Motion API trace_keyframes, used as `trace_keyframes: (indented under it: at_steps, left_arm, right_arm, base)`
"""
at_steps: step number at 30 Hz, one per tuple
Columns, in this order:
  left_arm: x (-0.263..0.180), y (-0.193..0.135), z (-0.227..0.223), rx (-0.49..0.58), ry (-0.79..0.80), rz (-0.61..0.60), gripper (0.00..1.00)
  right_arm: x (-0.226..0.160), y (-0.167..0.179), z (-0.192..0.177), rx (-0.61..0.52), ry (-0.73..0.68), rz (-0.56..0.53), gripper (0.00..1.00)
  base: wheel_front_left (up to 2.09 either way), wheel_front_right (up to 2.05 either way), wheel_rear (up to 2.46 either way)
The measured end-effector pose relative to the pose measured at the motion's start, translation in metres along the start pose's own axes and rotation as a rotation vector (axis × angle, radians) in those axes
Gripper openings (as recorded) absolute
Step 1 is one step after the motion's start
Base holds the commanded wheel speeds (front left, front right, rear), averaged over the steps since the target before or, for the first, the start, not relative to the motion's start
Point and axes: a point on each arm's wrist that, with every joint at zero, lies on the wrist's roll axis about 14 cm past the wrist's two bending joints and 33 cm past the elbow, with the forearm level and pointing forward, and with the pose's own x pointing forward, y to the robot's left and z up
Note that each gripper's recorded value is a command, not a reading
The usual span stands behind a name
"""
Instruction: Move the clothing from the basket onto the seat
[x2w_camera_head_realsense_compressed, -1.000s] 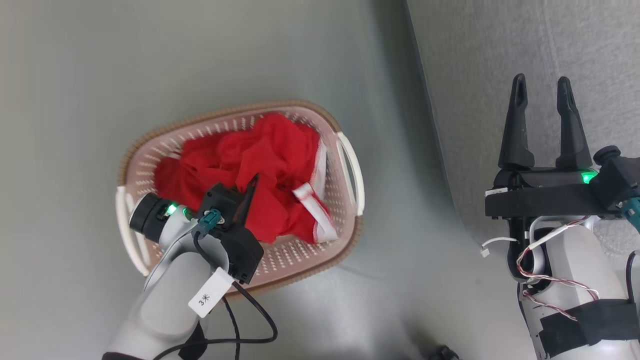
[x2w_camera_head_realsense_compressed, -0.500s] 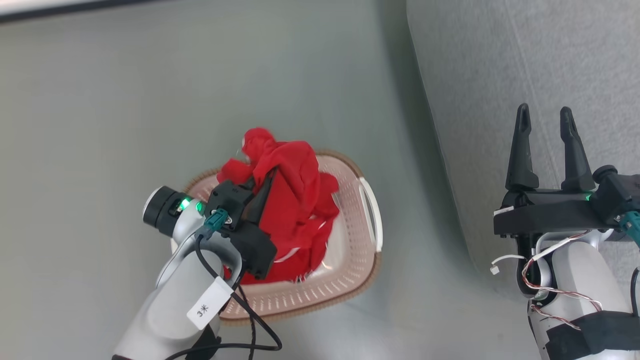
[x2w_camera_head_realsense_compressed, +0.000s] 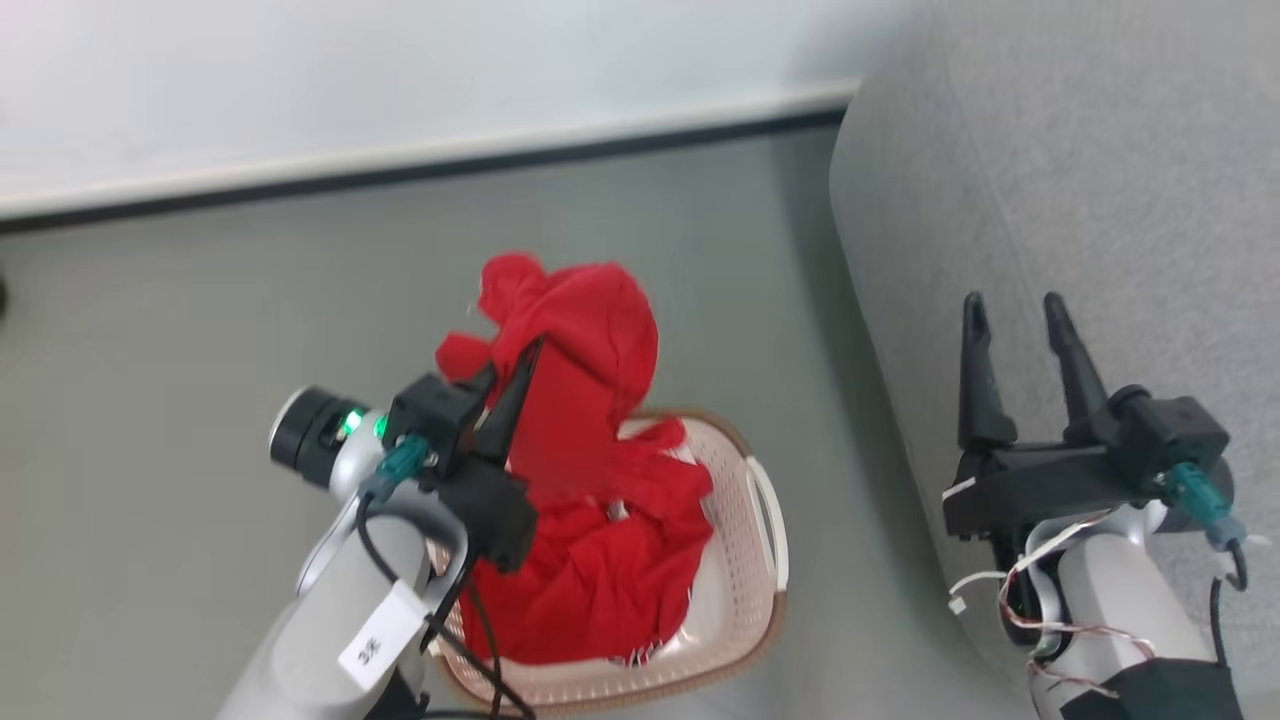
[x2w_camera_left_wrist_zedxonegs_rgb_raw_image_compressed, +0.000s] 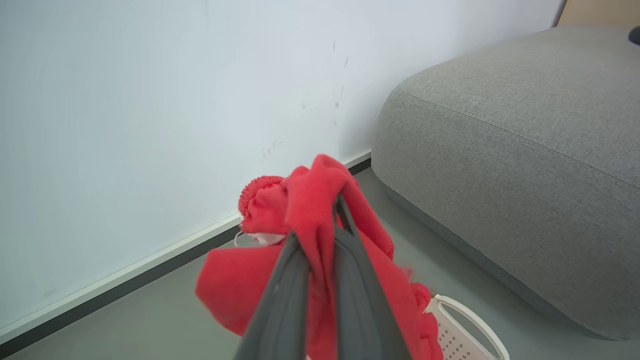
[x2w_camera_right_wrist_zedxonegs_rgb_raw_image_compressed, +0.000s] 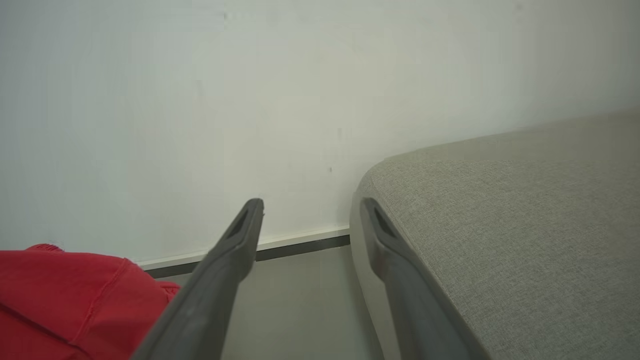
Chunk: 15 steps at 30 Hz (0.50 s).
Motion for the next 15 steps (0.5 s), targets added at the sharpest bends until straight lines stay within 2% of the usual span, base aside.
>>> trace_keyframes:
  at_steps: [15]
  left_arm:
    - [-0.051,-0.014,0.056,0.055,-0.109,0.03,0.0]
  right_arm:
    - [-0.055,0.033,0.017,0.009,-0.007,0.106,1.0]
  base:
    - [0.0,0.0,0.0]
